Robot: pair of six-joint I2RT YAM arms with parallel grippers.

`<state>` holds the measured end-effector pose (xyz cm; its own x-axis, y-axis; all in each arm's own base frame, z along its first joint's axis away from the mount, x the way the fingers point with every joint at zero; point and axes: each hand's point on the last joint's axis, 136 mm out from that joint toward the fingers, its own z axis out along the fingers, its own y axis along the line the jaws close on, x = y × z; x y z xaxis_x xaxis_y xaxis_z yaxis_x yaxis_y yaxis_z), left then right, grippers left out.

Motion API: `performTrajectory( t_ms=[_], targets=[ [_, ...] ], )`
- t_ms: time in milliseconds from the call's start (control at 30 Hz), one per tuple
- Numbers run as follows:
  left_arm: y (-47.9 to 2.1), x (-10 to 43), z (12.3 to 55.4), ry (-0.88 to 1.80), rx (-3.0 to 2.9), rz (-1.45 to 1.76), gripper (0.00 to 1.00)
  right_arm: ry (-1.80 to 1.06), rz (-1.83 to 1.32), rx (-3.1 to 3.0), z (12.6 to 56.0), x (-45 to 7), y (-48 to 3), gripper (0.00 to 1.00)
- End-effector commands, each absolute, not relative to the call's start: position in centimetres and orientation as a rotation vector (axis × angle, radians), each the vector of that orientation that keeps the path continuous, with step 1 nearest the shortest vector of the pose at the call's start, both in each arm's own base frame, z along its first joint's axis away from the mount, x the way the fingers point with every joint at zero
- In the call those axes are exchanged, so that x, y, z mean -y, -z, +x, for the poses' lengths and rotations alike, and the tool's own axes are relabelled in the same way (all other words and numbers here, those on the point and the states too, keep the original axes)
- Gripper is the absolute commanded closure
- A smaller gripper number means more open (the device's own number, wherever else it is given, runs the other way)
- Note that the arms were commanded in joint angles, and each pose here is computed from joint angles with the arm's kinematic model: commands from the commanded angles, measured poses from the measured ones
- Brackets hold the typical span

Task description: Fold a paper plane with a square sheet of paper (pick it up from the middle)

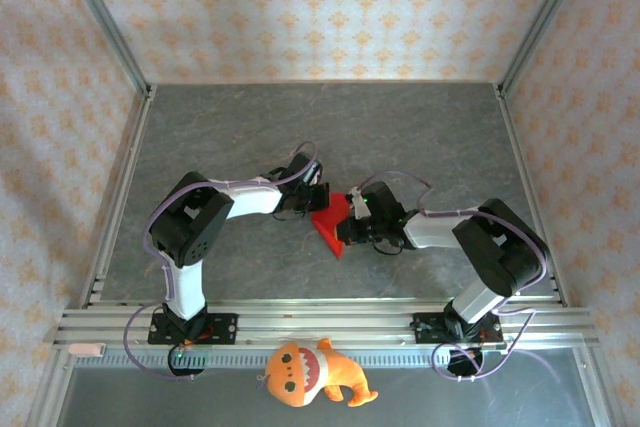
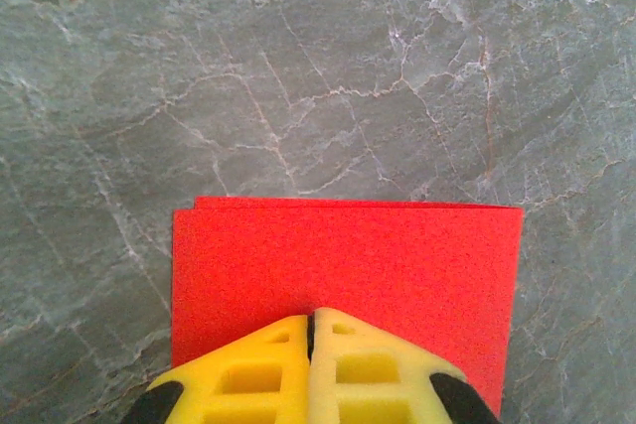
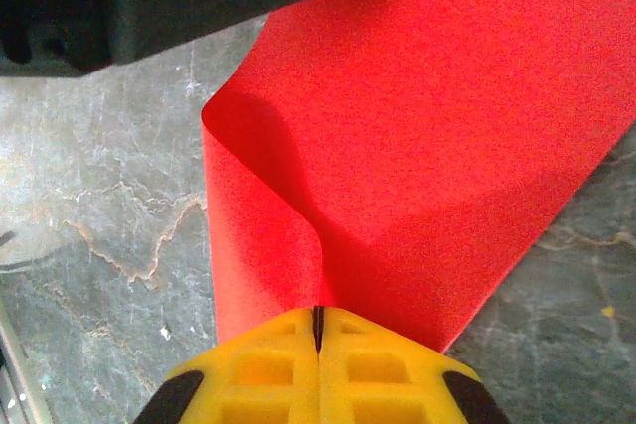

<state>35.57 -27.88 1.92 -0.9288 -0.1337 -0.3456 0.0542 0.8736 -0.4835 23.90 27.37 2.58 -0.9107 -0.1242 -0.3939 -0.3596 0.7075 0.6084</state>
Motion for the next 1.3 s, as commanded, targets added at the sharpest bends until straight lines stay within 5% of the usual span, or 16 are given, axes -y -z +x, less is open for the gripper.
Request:
performTrajectory(
  t_ms=[0,1267],
  targets=[
    [1.38,25.82,33.14,0.567,-2.79,-0.08,0.99,-0.967,-0.357,-2.557,25.32,-27.12,-3.14,0.99],
    [1.36,25.85,33.14,0.568,-2.787,-0.082,0.99,-0.946,-0.36,-2.569,24.96,-26.73,-3.41,0.99]
  ],
)
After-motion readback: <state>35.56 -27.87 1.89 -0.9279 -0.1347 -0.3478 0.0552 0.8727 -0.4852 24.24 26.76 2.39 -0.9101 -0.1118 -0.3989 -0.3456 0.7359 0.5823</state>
